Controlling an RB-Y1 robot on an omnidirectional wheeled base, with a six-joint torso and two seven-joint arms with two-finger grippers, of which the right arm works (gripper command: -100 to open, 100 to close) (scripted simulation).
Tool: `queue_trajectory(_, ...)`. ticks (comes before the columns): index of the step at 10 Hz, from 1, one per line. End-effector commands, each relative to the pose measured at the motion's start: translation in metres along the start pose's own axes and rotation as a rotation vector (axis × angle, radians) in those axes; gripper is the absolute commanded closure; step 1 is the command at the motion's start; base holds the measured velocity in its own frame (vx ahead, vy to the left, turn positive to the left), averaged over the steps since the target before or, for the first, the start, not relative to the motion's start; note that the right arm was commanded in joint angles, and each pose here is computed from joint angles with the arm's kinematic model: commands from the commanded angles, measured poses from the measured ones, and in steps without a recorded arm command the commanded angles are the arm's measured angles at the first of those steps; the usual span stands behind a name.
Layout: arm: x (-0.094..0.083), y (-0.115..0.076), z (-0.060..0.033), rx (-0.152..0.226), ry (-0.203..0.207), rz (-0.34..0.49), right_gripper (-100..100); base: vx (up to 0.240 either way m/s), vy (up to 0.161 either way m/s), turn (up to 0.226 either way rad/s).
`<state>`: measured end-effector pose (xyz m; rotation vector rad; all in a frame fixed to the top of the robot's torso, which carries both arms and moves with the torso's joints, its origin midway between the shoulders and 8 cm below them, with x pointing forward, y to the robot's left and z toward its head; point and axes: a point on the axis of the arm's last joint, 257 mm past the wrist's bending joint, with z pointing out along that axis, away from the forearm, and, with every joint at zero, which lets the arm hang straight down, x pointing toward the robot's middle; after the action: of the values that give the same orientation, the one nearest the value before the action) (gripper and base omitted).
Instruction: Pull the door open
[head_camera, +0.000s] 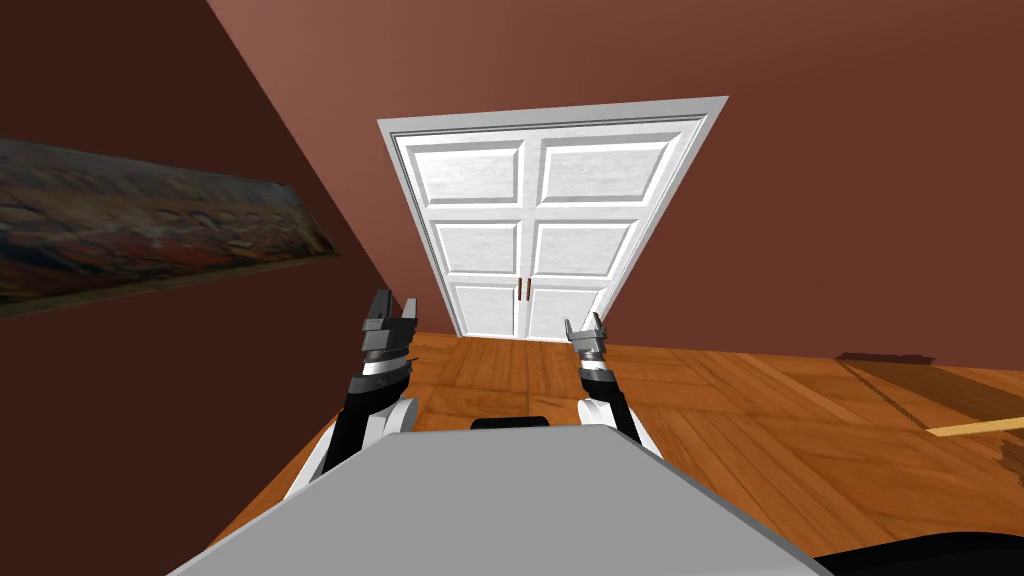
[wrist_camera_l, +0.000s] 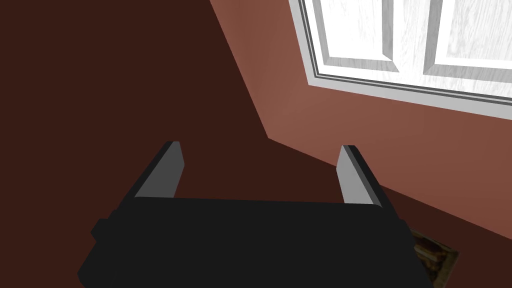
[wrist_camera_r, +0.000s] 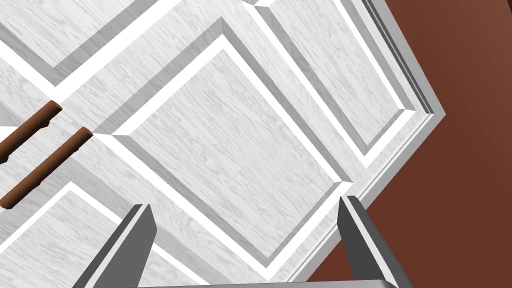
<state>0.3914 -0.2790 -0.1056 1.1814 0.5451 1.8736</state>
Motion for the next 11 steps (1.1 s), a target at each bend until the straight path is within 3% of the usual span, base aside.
queue_trajectory(1,-0.010,-0.009,-0.0048,0.015,-0.013,0.041,-100,0.098,0.039,0.032)
queue_trajectory(11,-0.065,-0.054,-0.0380,0.089,-0.112,0.272,-100,0.103,0.034,0.034)
